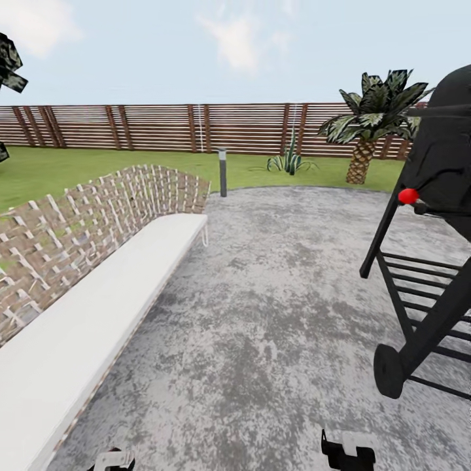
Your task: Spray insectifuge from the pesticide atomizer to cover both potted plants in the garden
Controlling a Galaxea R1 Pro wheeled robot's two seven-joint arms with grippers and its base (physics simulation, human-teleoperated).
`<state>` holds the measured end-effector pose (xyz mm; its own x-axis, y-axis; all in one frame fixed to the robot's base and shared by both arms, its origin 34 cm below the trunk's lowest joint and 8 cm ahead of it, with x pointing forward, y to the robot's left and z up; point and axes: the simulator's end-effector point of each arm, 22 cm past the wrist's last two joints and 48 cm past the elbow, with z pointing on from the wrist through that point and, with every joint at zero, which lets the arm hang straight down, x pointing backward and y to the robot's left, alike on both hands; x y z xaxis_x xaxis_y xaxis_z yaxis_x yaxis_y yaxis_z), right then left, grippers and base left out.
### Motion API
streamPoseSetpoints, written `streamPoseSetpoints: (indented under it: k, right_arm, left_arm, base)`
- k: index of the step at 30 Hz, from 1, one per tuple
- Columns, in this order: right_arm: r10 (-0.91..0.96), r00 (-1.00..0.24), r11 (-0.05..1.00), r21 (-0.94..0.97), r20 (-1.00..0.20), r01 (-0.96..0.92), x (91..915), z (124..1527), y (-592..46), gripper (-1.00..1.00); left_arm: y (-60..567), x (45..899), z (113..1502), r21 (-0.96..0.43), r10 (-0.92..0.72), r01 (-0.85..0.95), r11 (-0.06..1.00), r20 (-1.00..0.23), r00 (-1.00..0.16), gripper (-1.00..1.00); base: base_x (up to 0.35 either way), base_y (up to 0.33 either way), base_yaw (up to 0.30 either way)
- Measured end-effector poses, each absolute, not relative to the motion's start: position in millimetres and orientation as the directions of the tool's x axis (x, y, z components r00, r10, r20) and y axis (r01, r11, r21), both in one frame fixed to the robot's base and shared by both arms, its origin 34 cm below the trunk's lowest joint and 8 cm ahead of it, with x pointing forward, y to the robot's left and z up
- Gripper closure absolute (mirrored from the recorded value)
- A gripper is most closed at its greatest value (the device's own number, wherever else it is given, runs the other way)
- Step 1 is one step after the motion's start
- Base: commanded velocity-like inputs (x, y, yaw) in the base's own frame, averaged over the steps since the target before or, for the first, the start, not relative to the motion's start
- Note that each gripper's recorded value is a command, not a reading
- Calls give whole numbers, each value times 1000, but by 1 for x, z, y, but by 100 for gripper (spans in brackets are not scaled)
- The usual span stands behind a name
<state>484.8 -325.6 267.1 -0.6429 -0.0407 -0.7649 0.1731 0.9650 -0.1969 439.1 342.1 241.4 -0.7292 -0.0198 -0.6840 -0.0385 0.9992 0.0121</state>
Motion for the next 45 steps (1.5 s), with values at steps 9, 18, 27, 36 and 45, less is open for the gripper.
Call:
streamPoseSetpoints:
  k: [9,18,27,36,45]
  right_arm:
    - [-41,-643,965,-197,-765,173,485,267,-326,-100]
    - [-41,-641,965,-197,-766,173,485,268,-326,-100]
    - [-40,-641,965,-195,-767,173,486,268,-325,-100]
    - [-41,-641,965,-195,-767,172,486,268,-325,-100]
    - [-41,-640,965,-196,-767,173,486,268,-325,-100]
  left_arm:
    - [343,439,242,13,-20,-40,999,-685,-729,100]
    - [343,440,242,14,-21,-42,999,-685,-728,100]
    - [344,440,243,15,-20,-42,999,-687,-726,100]
    - [344,440,243,15,-20,-42,999,-688,-726,100]
    - [345,440,243,16,-19,-42,999,-688,-726,100]
  base:
    - [332,82,-74]
    - [337,12,-190]
    - [338,83,-98]
    - [338,4,-173]
    - [339,0,-187]
